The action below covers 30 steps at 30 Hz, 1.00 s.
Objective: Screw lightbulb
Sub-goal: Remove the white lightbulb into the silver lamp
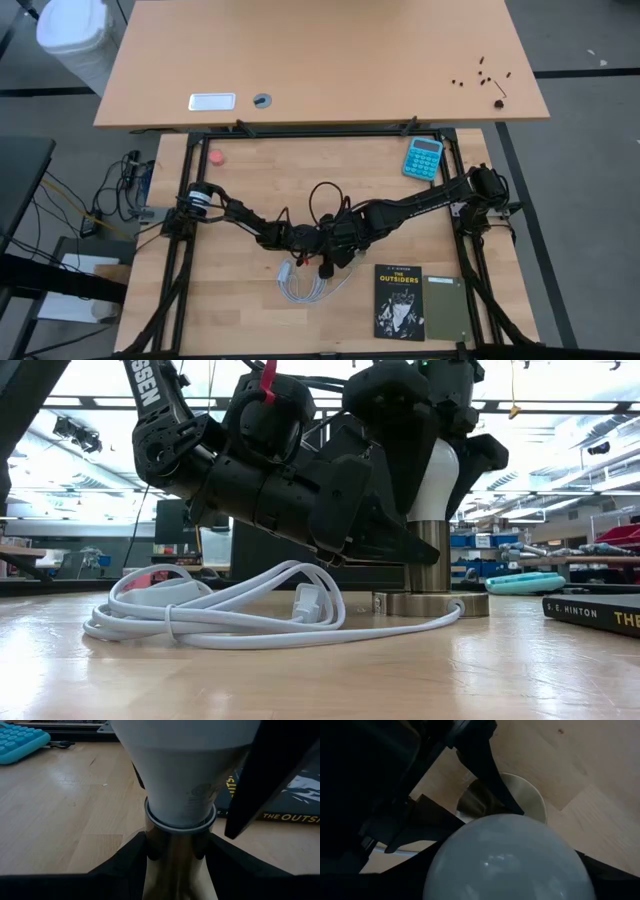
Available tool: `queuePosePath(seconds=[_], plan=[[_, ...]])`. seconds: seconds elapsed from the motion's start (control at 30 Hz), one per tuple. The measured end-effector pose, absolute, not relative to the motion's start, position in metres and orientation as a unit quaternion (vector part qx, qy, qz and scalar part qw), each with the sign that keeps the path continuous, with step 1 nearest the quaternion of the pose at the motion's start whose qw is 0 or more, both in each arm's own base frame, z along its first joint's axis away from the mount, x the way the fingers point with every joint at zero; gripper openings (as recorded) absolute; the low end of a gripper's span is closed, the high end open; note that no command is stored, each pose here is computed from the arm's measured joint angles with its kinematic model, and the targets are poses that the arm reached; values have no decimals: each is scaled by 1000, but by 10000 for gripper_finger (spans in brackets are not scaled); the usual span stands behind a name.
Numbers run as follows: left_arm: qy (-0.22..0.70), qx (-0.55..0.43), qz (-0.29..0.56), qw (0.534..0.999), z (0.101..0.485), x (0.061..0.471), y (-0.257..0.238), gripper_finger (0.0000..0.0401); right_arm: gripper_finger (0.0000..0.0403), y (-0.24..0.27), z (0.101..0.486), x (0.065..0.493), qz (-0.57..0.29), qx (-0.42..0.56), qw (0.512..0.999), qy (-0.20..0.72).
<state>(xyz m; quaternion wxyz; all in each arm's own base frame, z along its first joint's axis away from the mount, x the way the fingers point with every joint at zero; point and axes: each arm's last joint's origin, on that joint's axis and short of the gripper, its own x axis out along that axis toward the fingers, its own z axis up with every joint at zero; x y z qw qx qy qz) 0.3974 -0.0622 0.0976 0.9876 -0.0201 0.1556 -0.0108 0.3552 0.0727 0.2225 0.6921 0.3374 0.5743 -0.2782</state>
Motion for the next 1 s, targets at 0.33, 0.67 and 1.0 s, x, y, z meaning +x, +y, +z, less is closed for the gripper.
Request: queuePosePath(seconds=[0.33,0.67,1.0], plan=[[156,-20,-10,987,97,397,-62,178,256,71,221,357,-268,327,703,572],[156,-20,-10,987,97,397,-62,178,255,71,221,357,-207,267,727,598],[156,-18,-11,988,98,397,-62,178,264,71,221,357,-58,115,763,633]])
